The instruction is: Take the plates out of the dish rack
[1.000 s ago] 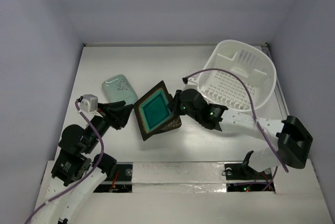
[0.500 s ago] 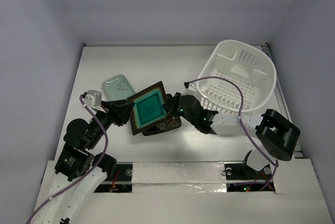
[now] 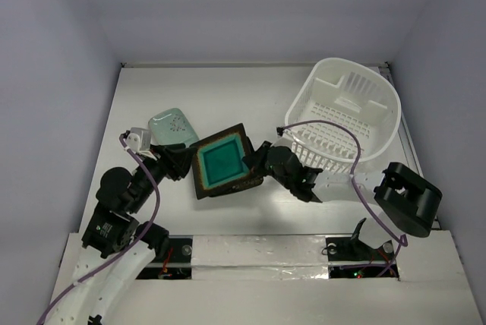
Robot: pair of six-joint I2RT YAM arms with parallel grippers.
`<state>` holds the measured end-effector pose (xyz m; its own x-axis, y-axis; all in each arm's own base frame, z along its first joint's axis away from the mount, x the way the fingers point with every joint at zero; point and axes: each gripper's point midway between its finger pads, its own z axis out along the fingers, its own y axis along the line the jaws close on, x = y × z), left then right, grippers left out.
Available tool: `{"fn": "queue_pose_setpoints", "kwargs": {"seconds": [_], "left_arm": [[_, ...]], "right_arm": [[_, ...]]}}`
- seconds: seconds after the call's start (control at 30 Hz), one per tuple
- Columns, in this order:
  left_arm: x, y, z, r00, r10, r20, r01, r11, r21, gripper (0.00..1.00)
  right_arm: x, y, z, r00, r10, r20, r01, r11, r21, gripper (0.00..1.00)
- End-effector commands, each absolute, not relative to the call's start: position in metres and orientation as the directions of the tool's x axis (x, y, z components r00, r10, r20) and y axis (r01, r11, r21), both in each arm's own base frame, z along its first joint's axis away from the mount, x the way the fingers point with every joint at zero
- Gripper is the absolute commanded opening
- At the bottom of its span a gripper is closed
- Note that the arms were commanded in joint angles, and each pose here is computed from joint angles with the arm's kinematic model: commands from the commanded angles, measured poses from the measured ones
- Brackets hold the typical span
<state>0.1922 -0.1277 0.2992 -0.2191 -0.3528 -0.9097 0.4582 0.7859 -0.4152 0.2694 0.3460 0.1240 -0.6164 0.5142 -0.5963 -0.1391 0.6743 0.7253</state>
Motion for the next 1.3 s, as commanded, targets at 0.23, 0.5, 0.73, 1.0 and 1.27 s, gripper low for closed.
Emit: {"fn": "queue_pose_setpoints", "kwargs": {"seconds": [0.23, 0.5, 0.73, 1.0, 1.27], "left_arm": [[0.197, -0.129, 0.308, -0.193, -0.372, -0.908, 0.470, 0.777, -0.419, 0.40], [0.198, -0.127, 0.308, -0.189, -0.374, -0.908, 0.463, 0.781, -0.419, 0.40], [0.196, -0.126, 0.310, -0.181, -0.376, -0.909, 0.467, 0.780, -0.416, 0.40], [0.195, -0.126, 0.310, -0.180, -0.377, -0.909, 0.467, 0.780, -0.416, 0.40], [0.195, -0.127, 0.311, -0.180, -0.376, -0.909, 0.474, 0.776, -0.415, 0.44]], "right_arm": [[0.280, 0.349, 0.154, -0.575, 0.577, -0.579, -0.142, 0.627, 0.766, 0.35], [0.286, 0.344, 0.132, -0.594, 0.494, -0.635, -0.092, 0.742, 0.664, 0.57], [0.295, 0.321, 0.130, -0.548, 0.438, -0.713, -0.038, 0.838, 0.544, 0.69], [0.301, 0.305, 0.137, -0.509, 0.390, -0.767, -0.014, 0.888, 0.461, 0.73], [0.296, 0.287, 0.207, -0.423, 0.367, -0.828, -0.086, 0.894, 0.440, 0.00]]}}
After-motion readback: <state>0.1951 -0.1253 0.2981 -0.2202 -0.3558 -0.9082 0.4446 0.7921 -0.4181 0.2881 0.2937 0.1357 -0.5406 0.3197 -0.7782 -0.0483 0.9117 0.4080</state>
